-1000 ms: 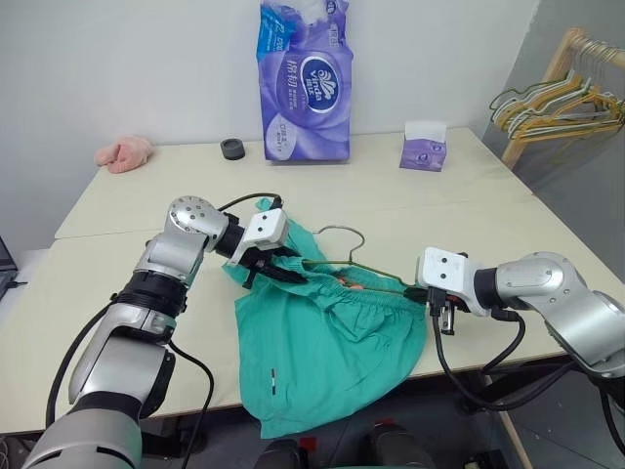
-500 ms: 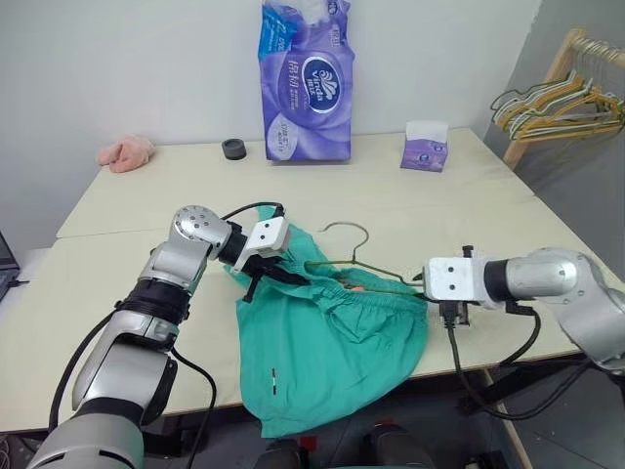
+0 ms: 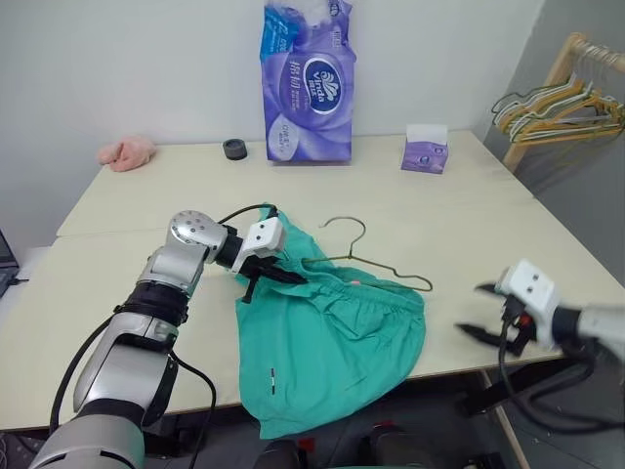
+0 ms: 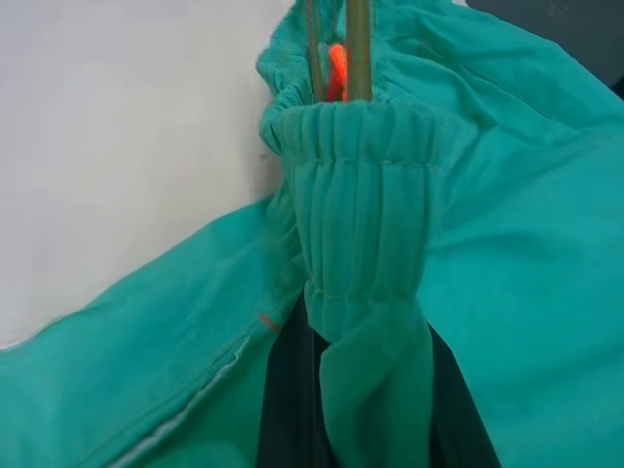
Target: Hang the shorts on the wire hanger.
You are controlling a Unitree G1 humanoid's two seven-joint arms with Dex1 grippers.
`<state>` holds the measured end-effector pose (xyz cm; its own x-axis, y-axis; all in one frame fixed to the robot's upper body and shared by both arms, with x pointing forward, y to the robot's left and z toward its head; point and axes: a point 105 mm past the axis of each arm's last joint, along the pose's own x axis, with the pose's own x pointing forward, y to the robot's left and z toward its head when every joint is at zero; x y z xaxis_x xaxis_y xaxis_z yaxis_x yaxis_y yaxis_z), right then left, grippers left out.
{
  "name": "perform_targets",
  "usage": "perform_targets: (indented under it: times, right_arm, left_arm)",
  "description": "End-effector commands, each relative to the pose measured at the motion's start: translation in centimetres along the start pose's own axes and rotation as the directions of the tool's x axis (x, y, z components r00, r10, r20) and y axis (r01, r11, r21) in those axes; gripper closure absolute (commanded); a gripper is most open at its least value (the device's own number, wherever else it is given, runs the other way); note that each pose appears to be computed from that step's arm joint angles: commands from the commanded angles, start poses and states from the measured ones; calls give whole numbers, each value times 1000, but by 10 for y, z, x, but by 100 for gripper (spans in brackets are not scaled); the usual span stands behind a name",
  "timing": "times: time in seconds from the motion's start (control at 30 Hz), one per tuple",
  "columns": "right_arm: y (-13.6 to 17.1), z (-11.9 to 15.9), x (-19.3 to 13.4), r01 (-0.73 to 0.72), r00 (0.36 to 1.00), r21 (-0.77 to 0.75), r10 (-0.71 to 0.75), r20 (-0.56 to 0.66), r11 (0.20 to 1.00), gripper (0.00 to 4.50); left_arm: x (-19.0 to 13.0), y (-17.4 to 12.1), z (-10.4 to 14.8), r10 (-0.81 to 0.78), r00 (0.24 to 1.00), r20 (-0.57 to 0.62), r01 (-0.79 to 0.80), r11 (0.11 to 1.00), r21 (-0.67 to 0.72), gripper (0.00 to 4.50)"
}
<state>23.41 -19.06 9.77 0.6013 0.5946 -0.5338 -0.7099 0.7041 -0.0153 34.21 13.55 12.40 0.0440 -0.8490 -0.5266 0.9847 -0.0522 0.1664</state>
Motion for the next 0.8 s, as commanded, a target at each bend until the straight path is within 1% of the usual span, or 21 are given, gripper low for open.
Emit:
perform_targets:
  times: [0.03, 0.17, 0.27, 0.33, 0.43, 0.53, 0.63, 0.8]
  right_arm:
    - [10, 15, 17, 53, 991, 134, -68, 112, 990, 1]
    - [9, 16, 37, 90, 984, 234, -123, 131, 968, 1]
    - [10, 15, 46, 73, 985, 290, -114, 126, 954, 1]
    - [11, 15, 48, 67, 987, 297, -107, 120, 952, 1]
    - [10, 6, 59, 60, 993, 329, -89, 73, 942, 1]
    - [8, 3, 61, 62, 995, 337, -85, 53, 939, 59]
    - [9, 4, 63, 55, 996, 326, -73, 45, 944, 161]
    - [-5, 3, 62, 141, 988, 274, -152, 19, 951, 332]
  left_arm:
    - [-11, 10, 17, 46, 998, 39, -48, 998, 45, 450]
    - [-13, 9, 19, 44, 997, 56, -45, 999, 27, 450]
    - [-15, 8, 21, 39, 997, 67, -39, 999, 5, 450]
    - [-16, 8, 21, 41, 997, 67, -41, 999, 0, 450]
    - [-18, 7, 21, 48, 997, 52, -48, 999, 0, 450]
    - [-20, 7, 23, 52, 997, 49, -52, 999, 2, 450]
    - [-22, 6, 24, 54, 998, 44, -54, 999, 0, 450]
    - [-23, 0, 26, 43, 998, 38, -43, 999, -4, 450]
